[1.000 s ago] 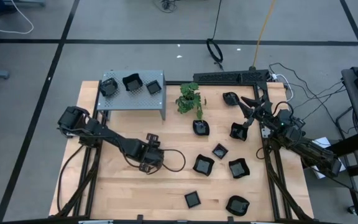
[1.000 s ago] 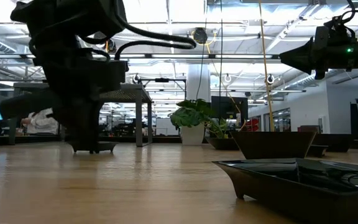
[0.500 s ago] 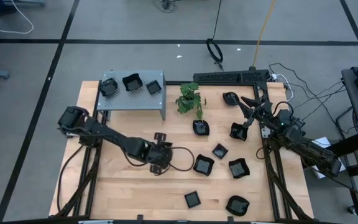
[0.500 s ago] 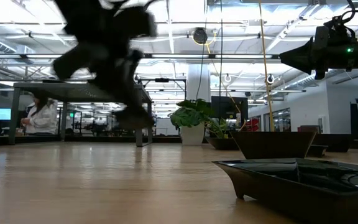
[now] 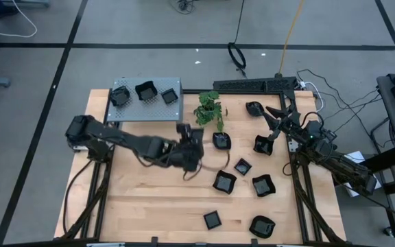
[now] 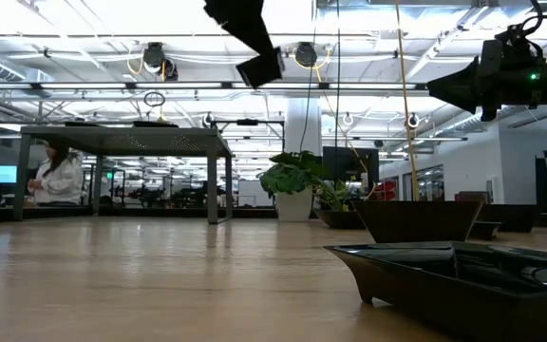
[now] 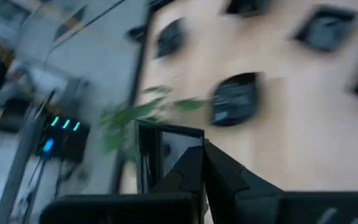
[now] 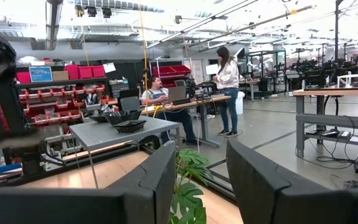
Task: Pick & Place Mini shaped plates
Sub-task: Stack the black leaf plate on top of the black leaf plate on the shelf
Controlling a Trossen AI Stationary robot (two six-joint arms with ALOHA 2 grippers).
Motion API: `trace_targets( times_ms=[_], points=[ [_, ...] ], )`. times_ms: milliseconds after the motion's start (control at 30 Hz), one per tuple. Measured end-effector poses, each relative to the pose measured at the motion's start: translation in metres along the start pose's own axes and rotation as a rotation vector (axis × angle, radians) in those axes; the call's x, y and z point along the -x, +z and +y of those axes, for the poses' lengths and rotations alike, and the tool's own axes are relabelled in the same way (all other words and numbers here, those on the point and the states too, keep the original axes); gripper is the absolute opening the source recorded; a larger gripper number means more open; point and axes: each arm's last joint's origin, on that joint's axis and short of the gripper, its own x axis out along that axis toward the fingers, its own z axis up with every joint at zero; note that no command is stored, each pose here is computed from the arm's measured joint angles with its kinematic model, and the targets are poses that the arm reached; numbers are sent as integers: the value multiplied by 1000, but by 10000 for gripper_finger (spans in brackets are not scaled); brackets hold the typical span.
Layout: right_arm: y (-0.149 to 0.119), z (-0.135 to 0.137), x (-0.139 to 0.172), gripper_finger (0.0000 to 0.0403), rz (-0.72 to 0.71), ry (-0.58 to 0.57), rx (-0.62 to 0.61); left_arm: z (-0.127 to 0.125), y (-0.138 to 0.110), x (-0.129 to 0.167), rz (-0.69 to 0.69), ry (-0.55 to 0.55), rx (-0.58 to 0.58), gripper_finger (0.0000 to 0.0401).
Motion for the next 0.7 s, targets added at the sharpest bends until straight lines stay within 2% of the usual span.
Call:
trace_targets(
  times_ms=[167,300,433,600,700],
  points=[
    [0,0,0,130,0,0,0,48,-5,-10,154,125,120,10],
    [0,0,0,130,0,0,0,80,-19,-28,271,184,161,9],
    [0,0,0,130,0,0,0,107,-35,-45,370,202,196,6],
    [0,0,0,130,0,0,0,130,-47,-58,423,220,252,6],
    [0,0,0,130,0,0,0,142,-56,-65,459,174,298,5]
  ],
)
